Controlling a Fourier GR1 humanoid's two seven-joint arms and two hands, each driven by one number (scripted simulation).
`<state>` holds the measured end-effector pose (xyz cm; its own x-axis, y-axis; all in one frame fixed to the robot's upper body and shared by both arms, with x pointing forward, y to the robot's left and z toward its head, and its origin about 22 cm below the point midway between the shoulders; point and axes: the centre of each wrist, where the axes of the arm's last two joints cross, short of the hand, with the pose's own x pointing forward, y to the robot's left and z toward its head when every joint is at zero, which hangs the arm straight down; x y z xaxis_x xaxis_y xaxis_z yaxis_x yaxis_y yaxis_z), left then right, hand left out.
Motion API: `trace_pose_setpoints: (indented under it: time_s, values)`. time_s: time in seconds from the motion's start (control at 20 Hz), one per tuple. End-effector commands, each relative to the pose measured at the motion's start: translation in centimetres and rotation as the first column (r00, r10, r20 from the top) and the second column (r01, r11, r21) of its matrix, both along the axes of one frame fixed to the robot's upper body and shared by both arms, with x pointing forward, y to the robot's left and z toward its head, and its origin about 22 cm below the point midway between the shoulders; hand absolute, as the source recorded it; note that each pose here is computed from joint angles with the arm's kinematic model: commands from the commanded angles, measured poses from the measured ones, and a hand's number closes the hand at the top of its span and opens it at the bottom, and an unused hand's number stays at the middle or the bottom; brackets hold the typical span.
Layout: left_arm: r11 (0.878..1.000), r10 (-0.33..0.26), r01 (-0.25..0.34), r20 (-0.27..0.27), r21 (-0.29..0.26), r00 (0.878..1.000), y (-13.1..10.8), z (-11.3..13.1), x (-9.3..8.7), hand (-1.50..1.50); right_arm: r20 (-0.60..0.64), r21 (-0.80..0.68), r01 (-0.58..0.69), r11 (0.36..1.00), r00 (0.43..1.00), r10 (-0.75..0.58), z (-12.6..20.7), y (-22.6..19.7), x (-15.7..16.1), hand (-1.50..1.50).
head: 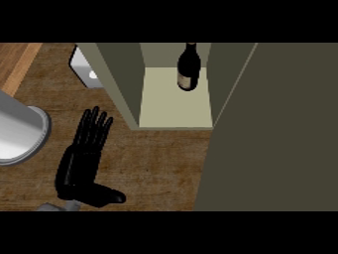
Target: Pick up the wine, place it into the cabinet and close the cabinet
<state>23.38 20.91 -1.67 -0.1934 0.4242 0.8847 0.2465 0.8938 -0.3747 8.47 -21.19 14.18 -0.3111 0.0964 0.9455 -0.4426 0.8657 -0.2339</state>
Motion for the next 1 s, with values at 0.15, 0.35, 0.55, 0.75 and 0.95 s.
trace_pose_setpoints:
  time_s: [0.15,0.35,0.55,0.75,0.95]
  values:
    - [0.997,0.061,-0.063,0.045,0.043,0.997,4.5,1.0,-1.0,-1.50,-0.023,0.057,-0.269,0.961,0.962,0.270,4.7,0.8,-3.1,1.50]
    - [0.996,0.078,-0.080,0.035,0.050,0.996,7.4,0.4,-1.7,-1.50,-0.042,0.075,-0.263,0.962,0.963,0.267,4.6,1.3,-3.3,1.50]
    - [0.995,0.087,-0.089,0.043,0.054,0.995,10.2,2.0,-2.4,-1.50,0.006,0.082,-0.282,0.956,0.959,0.282,4.7,1.7,-3.0,1.50]
    - [0.992,0.094,-0.097,0.038,0.078,0.995,12.6,2.4,-2.5,-1.50,0.016,0.087,-0.292,0.952,0.956,0.292,4.7,2.4,-2.9,1.50]
    - [0.995,0.072,-0.075,0.050,0.061,0.996,12.7,3.3,-2.6,-1.50,-0.013,0.096,-0.311,0.945,0.949,0.314,4.1,3.2,-3.3,1.50]
